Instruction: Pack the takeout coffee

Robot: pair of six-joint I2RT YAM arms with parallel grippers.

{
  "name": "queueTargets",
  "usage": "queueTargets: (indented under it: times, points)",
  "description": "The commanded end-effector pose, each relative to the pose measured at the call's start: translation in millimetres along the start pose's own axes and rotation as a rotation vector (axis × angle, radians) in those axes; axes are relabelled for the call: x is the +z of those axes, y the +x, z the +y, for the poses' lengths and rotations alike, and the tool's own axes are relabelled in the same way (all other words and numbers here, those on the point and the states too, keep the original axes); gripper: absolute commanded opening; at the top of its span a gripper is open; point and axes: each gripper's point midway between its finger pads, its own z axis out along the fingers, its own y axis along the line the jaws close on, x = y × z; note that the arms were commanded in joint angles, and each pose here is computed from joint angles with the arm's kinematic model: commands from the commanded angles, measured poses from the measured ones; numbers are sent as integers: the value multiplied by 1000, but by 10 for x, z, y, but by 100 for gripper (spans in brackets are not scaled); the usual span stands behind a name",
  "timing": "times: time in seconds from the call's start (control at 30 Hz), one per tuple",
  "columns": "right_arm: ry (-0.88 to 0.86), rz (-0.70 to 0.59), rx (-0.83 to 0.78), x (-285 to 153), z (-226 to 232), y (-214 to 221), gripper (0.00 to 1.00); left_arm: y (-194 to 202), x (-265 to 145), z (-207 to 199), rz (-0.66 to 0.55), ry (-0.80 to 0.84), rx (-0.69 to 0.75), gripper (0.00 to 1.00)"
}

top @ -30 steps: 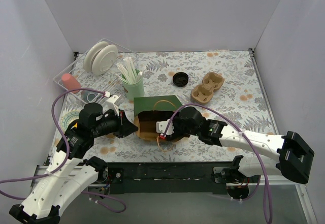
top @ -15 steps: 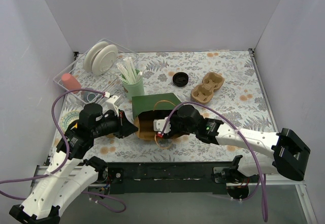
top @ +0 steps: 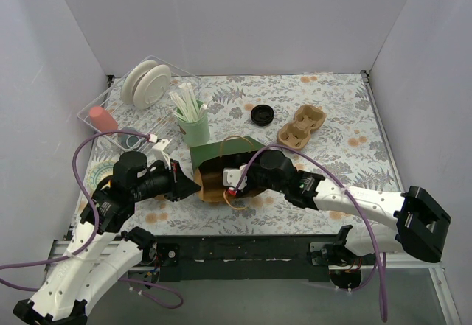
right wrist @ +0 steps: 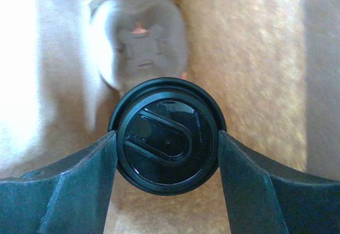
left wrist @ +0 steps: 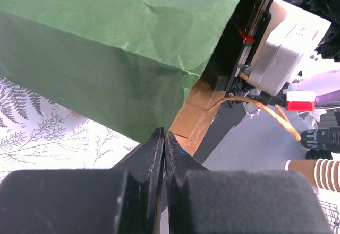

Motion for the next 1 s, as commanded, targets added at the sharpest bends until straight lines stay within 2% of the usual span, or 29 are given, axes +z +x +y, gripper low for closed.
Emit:
queueTargets:
  times: [0.0, 0.37, 0.6, 0.97]
  points:
    - [78, 4, 1, 13, -162, 28, 39, 33, -27, -37, 3, 18, -13, 0]
    - [30, 54, 14, -70, -31, 163, 39, 43, -28, -16, -6, 13, -4, 0]
    - [-17, 42, 32, -29, 95, 186, 39, 53, -19, -20, 1, 18, -4, 0]
    - [30, 42, 33, 83, 56, 258, 41, 71, -44, -29, 3, 18, -16, 0]
